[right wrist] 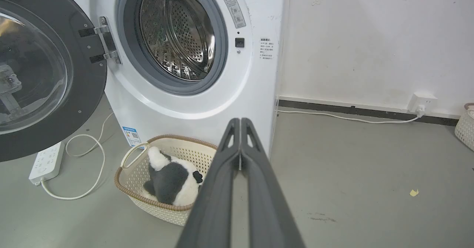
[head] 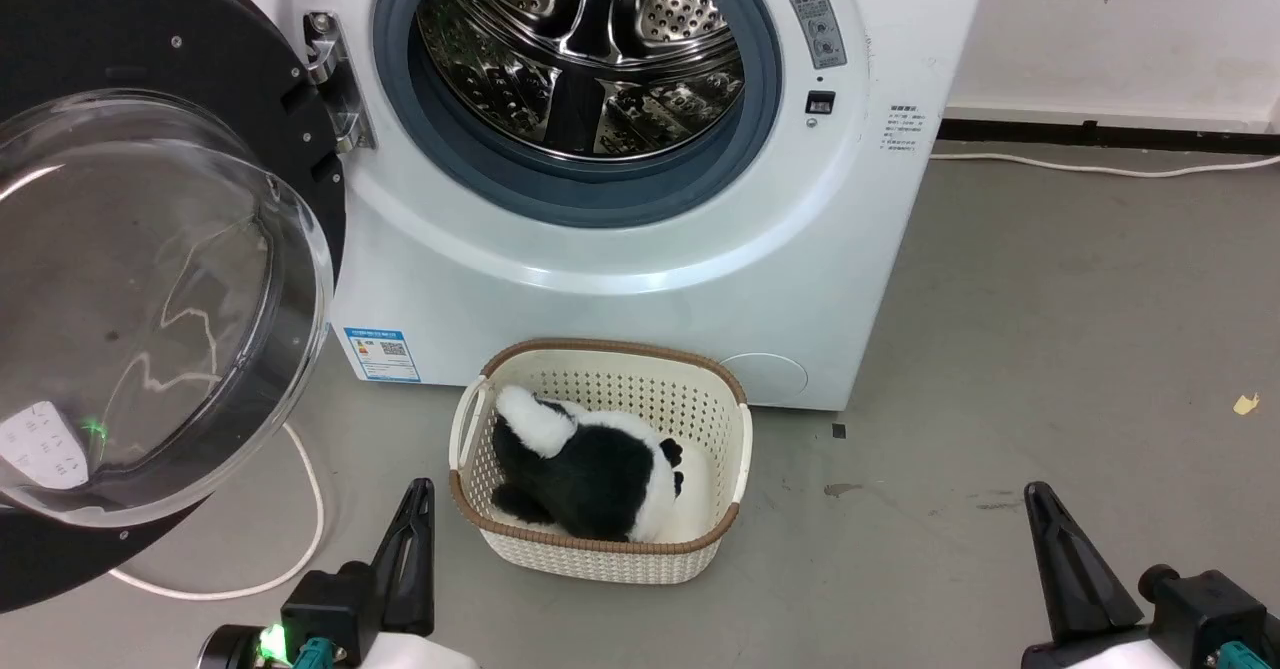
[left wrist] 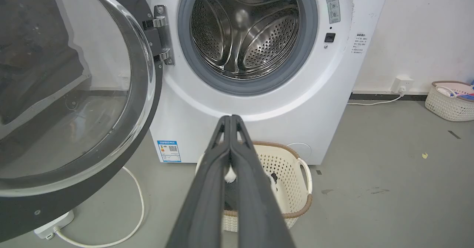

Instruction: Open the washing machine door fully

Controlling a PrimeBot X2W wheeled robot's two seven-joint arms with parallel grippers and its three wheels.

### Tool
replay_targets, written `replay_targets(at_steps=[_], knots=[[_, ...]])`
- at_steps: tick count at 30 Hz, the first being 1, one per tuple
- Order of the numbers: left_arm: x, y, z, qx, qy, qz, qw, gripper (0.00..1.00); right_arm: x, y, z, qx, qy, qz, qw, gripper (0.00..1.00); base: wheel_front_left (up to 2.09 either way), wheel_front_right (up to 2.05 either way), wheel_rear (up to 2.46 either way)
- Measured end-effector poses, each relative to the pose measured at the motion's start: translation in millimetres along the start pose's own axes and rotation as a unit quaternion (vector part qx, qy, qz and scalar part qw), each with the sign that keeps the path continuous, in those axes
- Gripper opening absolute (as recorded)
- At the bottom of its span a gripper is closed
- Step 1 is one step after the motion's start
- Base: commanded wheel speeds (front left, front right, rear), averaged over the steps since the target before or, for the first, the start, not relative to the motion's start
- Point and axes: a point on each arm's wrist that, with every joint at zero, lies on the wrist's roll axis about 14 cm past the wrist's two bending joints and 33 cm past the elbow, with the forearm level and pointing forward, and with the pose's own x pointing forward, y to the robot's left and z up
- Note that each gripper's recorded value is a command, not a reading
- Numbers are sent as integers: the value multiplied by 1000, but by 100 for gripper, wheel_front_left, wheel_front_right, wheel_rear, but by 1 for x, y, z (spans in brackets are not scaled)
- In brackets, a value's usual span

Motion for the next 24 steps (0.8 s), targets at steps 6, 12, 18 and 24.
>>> replay_targets(at_steps=[6,12,18,24], knots=[[1,0,0,3,3,0,1000,0,1,0,0,0,2,0,1000,0,0,0,0],[2,2,1,6,5,3,1000,0,1,1,0,-3,7,1,1000,0,0,0,0],[3,-1,2,4,5,0,1000,0,3,1,2,-5,7,2,1000,0,0,0,0],[4,1,2,6,7,1,1000,0,3,2,1,-6,11,3,1000,0,0,0,0]])
